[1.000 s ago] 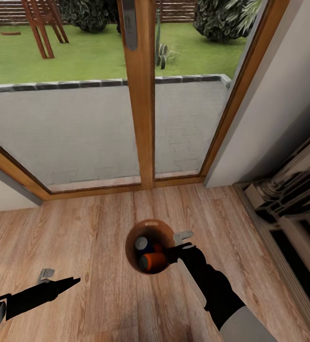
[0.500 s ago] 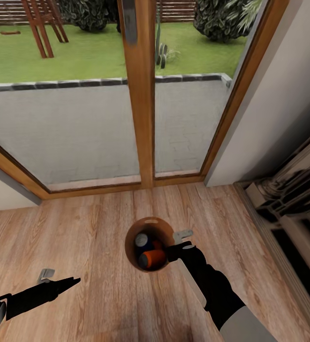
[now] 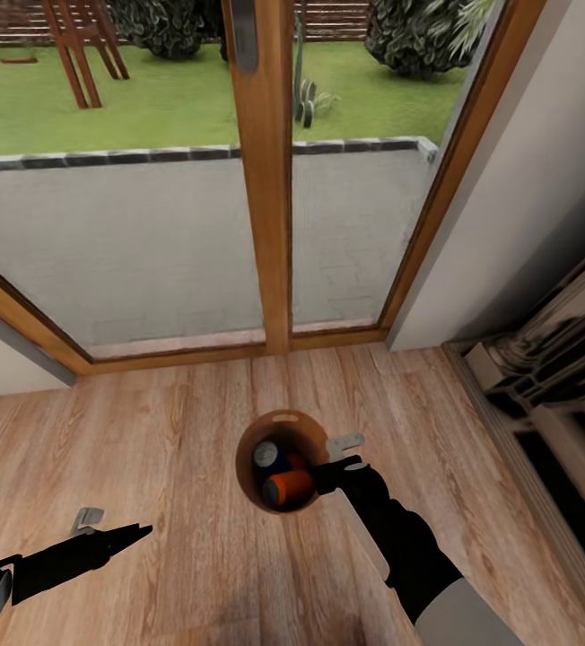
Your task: Put the three can of soda from the living room inside the tash can in the kitchen.
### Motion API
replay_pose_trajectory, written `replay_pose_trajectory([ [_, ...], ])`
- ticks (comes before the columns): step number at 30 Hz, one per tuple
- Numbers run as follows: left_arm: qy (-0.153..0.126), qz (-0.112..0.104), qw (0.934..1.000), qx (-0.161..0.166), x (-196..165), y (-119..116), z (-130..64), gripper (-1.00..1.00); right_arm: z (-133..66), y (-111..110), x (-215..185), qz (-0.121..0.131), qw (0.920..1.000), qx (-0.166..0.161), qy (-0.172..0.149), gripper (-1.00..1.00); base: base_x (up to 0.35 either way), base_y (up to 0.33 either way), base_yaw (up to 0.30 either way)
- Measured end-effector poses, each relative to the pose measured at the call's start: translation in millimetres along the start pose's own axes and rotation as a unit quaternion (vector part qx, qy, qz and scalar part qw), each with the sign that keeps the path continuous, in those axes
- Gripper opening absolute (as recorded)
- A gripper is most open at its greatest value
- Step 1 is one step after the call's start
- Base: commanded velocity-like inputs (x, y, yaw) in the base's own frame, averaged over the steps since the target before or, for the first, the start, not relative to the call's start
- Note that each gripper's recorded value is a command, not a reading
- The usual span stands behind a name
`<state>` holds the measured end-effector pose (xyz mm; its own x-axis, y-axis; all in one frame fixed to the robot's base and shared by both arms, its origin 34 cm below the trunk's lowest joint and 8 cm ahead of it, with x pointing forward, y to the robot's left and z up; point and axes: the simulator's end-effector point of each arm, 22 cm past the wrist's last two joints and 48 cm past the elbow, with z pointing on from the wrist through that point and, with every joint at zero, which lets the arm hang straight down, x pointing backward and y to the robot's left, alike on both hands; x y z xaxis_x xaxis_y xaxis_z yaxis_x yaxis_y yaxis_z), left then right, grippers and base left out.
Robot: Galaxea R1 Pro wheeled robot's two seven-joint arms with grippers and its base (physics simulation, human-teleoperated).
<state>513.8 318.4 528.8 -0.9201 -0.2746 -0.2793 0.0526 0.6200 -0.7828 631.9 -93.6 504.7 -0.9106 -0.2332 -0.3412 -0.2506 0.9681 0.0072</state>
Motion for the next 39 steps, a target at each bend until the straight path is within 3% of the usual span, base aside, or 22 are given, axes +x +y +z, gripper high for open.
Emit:
replay_pose_trajectory([
  [13,-0.001,0.0,0.9997,0.023,3.7,0.3,5.3,1.0,11.6,1.7,5.4,0.0,1.0,-0.001,0.0,-1.0,0.0,0.0,0.0],
  [39,-0.001,0.001,0.9997,0.025,16.4,24.6,22.2,1.0,40.8,2.6,9.5,0.007,0.9997,-0.002,-0.024,-1.0,0.0,0.0,0.0],
])
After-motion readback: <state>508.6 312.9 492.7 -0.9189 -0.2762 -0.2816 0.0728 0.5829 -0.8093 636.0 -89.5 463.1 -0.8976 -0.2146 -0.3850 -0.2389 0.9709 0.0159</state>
